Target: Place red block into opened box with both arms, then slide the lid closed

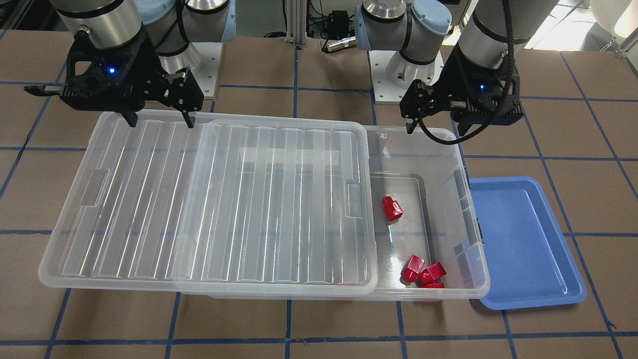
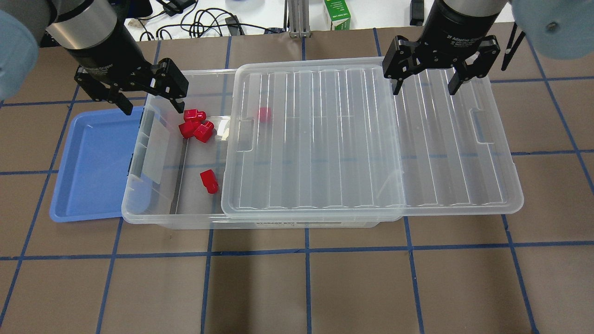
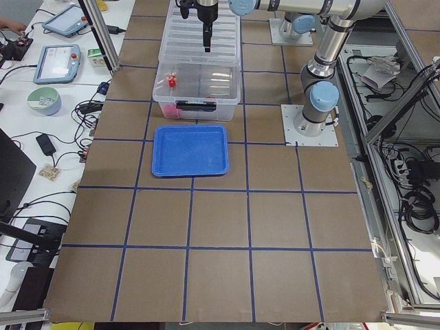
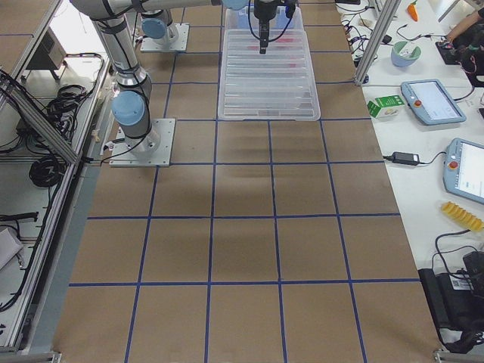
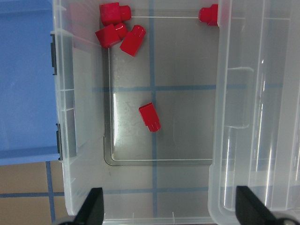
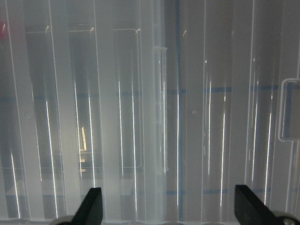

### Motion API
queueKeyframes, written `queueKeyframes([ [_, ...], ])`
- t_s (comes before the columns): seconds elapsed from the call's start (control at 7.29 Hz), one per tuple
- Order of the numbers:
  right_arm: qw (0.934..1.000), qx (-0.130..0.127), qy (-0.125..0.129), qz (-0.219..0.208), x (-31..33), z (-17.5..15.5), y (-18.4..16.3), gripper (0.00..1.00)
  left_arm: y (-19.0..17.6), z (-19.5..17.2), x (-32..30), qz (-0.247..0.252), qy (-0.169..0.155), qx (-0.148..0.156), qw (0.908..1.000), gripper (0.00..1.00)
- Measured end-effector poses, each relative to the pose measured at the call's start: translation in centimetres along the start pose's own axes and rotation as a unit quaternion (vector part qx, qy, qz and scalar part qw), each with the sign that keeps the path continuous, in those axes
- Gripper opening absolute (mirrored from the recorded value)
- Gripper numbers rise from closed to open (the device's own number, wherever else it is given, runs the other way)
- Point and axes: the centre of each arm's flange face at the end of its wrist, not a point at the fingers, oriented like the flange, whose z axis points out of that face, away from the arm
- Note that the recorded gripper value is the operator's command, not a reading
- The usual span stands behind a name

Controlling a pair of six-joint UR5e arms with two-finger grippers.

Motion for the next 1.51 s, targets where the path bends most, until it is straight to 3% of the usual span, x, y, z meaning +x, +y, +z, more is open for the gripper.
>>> queueKeyframes([
  [0.55,0.9999,-0.01,0.004,-0.002,2.6,0.0,-0.8,1.0,-0.3,-0.6,-1.4,0.009,0.0,-0.001,1.0,1.0],
  [0.82,0.9998,-0.018,0.002,-0.01,12.6,0.8,-3.0,1.0,-0.1,-0.3,-1.1,0.011,0.002,-0.005,0.9999,1.0],
  [0.96,0.9995,-0.029,0.001,-0.01,17.5,2.4,-3.9,1.0,-0.1,-0.4,-1.1,0.012,0.004,-0.004,0.9999,1.0],
  [1.24,0.9986,-0.027,0.037,-0.027,23.8,7.9,-5.9,1.0,0.0,-0.2,-1.0,0.012,0.004,-0.005,0.9999,1.0],
  [1.51,0.9975,-0.03,0.049,-0.042,25.5,12.8,-6.2,1.0,0.2,-0.2,-1.0,0.012,0.005,-0.006,0.9999,1.0],
])
